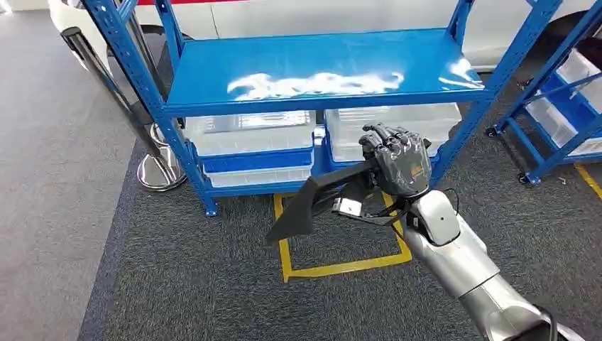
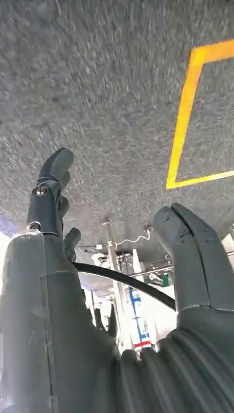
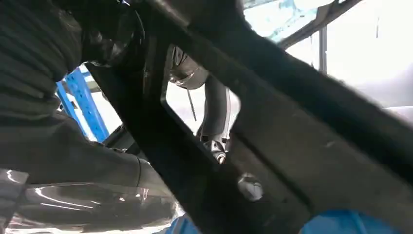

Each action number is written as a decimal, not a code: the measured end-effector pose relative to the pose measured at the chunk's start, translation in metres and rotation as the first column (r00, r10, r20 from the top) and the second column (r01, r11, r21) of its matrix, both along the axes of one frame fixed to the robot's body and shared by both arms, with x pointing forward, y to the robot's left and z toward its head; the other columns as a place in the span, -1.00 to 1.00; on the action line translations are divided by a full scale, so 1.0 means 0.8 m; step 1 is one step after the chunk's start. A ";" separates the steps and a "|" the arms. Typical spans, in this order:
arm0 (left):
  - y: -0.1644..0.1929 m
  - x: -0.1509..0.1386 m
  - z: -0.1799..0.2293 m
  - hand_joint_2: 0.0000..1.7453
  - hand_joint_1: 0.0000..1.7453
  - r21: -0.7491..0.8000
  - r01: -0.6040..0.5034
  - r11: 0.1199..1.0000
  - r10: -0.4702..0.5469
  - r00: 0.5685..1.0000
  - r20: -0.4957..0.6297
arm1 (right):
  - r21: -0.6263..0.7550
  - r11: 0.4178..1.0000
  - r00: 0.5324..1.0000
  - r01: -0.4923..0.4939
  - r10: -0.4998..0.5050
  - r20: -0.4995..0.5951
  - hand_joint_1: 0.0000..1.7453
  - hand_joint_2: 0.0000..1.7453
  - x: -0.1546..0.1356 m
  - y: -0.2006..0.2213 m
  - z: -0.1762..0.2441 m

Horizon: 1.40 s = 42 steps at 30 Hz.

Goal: Take the parts from the cabinet and place them on the table.

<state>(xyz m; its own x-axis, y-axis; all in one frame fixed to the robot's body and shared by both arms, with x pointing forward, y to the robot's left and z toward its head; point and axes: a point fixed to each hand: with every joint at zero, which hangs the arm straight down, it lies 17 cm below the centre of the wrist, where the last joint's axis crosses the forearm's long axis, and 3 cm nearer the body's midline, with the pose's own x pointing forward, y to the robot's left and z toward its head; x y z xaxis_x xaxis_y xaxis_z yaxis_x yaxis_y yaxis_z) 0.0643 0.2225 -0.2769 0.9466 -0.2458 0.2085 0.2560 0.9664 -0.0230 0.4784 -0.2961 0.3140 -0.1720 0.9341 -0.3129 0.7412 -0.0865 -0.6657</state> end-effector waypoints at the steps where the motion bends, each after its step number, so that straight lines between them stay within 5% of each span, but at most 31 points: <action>1: 0.004 0.000 0.000 1.00 -1.00 0.003 -0.005 1.000 0.005 1.000 0.000 | 0.001 1.000 1.000 -0.005 0.005 -0.003 1.00 1.00 0.001 0.004 -0.001; 11: 0.037 0.002 -0.003 1.00 -1.00 0.033 -0.024 0.999 0.025 1.000 -0.014 | 0.058 0.997 0.999 -0.044 0.045 -0.026 1.00 1.00 0.003 0.038 -0.004; 42: 0.039 -0.001 -0.003 1.00 -1.00 0.031 -0.029 0.999 0.030 0.999 -0.021 | 0.073 0.995 0.996 -0.067 0.071 -0.046 1.00 1.00 -0.005 0.041 -0.003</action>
<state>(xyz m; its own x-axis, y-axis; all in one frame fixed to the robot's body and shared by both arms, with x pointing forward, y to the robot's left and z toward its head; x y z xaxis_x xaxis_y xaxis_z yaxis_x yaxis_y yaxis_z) 0.0633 0.2541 -0.2792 0.9577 -0.2239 0.1807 0.2274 0.9738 0.0014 0.4744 -0.2630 0.3118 -0.2499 0.9390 -0.2362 0.7108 0.0123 -0.7033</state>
